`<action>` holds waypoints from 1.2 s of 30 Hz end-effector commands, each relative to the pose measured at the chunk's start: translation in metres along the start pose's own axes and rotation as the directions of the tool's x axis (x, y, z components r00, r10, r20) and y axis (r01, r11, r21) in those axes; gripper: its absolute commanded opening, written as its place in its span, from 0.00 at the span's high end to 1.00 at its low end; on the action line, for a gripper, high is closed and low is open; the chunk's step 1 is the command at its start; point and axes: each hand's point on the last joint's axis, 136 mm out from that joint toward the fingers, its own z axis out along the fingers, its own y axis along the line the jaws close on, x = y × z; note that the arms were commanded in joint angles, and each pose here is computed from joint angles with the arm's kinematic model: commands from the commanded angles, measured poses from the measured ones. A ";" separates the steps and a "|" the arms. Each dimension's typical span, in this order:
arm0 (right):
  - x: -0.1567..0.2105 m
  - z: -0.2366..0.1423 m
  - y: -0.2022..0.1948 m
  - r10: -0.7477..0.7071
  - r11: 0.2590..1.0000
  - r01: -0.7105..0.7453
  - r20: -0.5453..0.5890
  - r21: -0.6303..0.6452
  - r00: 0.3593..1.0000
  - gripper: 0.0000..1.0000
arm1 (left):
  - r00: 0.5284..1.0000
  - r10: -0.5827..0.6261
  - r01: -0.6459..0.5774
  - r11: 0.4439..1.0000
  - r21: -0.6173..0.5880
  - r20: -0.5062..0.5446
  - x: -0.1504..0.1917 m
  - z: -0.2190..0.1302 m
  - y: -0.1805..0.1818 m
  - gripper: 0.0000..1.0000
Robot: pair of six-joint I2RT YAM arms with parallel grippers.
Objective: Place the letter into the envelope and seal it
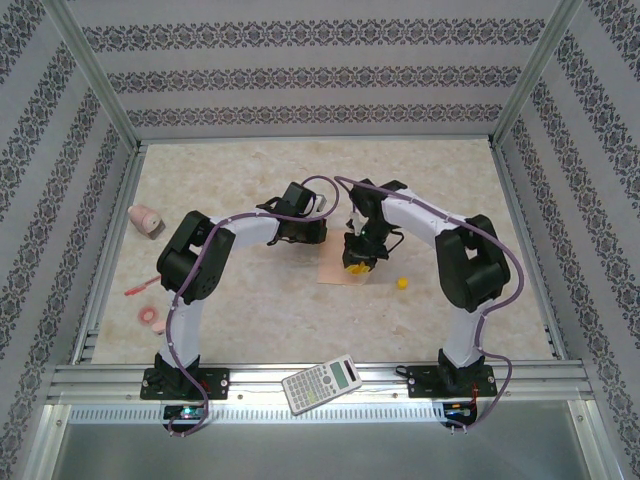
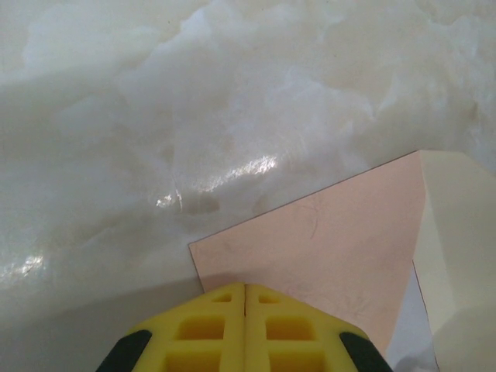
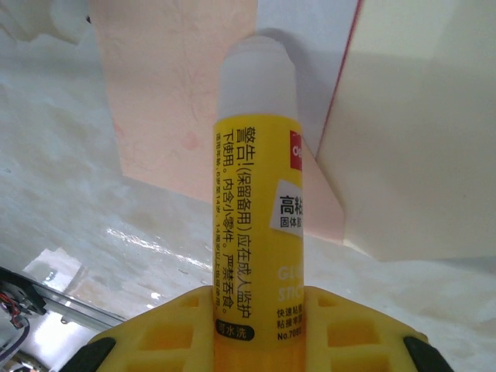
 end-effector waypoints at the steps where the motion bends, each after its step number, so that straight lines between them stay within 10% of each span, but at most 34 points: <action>1: -0.003 0.007 -0.001 -0.011 1.000 0.011 -0.027 0.012 1.000 0.99 | 1.000 0.009 -0.009 1.000 0.021 0.010 -0.001 -0.009 -0.011 1.00; 36: 0.012 -0.001 0.000 -0.020 1.000 0.020 -0.023 0.006 1.000 0.99 | 1.000 -0.014 0.014 1.000 0.014 0.011 -0.001 -0.007 -0.009 1.00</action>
